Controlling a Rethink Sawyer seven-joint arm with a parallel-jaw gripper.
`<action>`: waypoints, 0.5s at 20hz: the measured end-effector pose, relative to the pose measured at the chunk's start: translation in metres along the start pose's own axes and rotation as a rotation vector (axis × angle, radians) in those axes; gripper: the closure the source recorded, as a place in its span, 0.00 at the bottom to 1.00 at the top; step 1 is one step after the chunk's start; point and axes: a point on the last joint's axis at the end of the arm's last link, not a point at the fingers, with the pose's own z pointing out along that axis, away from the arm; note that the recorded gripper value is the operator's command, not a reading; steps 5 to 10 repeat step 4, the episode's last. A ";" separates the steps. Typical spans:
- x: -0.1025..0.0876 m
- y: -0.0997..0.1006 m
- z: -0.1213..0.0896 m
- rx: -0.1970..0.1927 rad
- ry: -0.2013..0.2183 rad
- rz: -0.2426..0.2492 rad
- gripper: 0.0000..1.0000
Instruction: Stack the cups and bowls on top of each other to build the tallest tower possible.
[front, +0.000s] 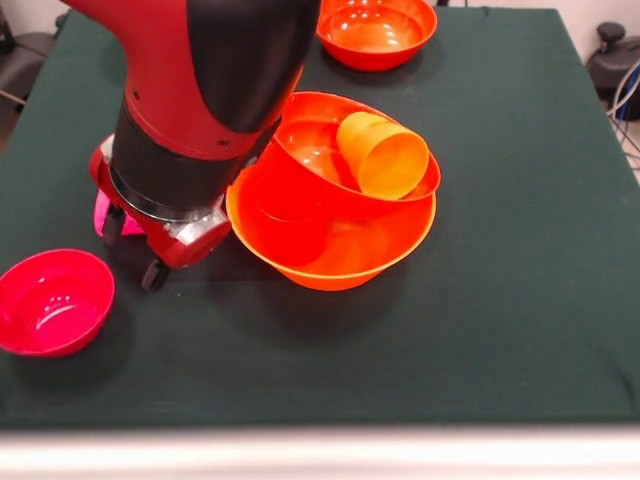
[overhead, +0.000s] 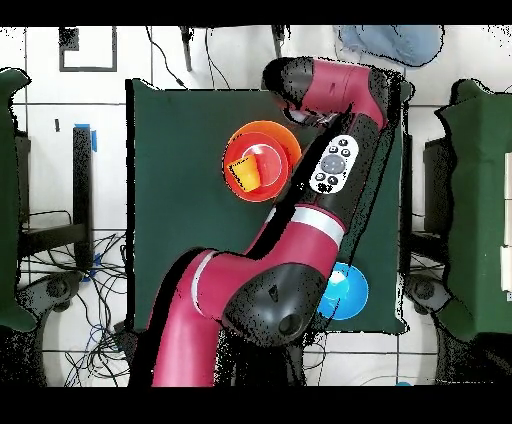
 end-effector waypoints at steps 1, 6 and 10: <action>-0.001 -0.001 -0.002 -0.001 -0.003 0.001 0.00; -0.008 -0.004 -0.011 -0.008 -0.021 0.006 0.00; -0.008 -0.004 -0.011 -0.008 -0.021 0.006 0.00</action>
